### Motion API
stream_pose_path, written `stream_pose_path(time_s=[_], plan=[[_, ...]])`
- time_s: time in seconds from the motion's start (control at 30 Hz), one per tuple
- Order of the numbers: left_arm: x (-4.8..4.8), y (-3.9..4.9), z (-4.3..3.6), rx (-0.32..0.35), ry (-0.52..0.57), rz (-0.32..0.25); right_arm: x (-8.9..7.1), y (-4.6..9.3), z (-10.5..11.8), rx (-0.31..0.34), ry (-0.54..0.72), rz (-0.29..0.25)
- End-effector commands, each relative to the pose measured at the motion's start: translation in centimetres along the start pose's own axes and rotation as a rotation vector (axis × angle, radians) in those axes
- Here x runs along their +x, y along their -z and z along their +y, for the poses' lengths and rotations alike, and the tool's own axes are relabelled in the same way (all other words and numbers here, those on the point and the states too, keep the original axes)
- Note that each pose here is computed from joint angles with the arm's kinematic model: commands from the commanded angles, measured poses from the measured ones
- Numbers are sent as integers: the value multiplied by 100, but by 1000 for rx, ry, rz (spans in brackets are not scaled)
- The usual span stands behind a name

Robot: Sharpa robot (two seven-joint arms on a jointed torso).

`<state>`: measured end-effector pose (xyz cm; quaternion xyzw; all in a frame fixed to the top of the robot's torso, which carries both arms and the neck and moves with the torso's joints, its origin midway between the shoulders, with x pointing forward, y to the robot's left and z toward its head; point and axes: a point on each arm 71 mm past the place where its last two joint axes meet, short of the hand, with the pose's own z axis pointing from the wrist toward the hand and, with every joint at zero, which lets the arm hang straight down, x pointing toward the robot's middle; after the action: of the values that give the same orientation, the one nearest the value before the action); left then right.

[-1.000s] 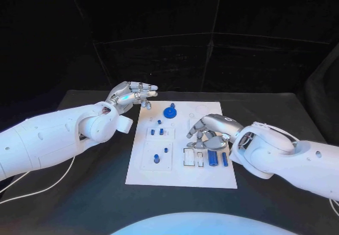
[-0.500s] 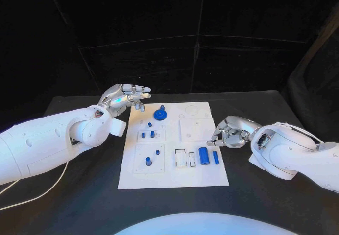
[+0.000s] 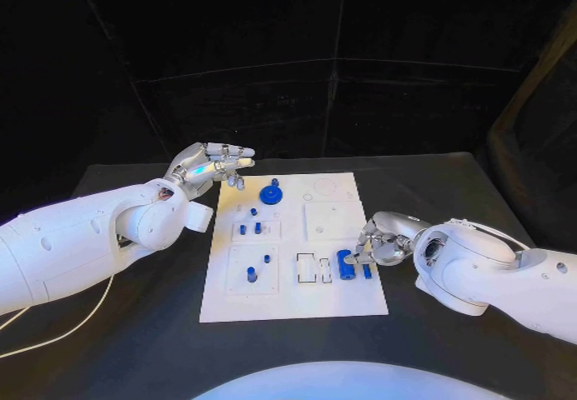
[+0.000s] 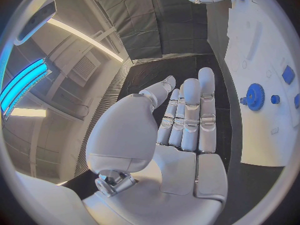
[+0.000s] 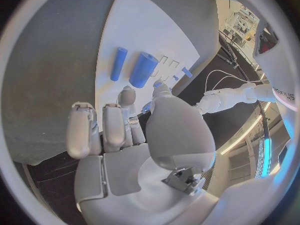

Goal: Assemble the parts on the task board

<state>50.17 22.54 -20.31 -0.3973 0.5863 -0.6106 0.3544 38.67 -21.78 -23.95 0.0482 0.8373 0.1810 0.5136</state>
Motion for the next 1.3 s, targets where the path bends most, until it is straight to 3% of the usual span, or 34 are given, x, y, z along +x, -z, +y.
stream_pose_path(time_s=[0.03, 0.87, 1.07, 1.3], plan=[[10, -2, -13, 5, 7, 11, 28, -18, 24, 3, 46, 6], [3, 9, -6, -1, 9, 15, 287, -178, 103, 4, 98, 72], [-2, 14, -6, -3, 9, 15, 256, -161, 120, -5, 62, 12], [-9, 18, -6, -4, 9, 14, 140, -34, 127, -43, -53, -113]])
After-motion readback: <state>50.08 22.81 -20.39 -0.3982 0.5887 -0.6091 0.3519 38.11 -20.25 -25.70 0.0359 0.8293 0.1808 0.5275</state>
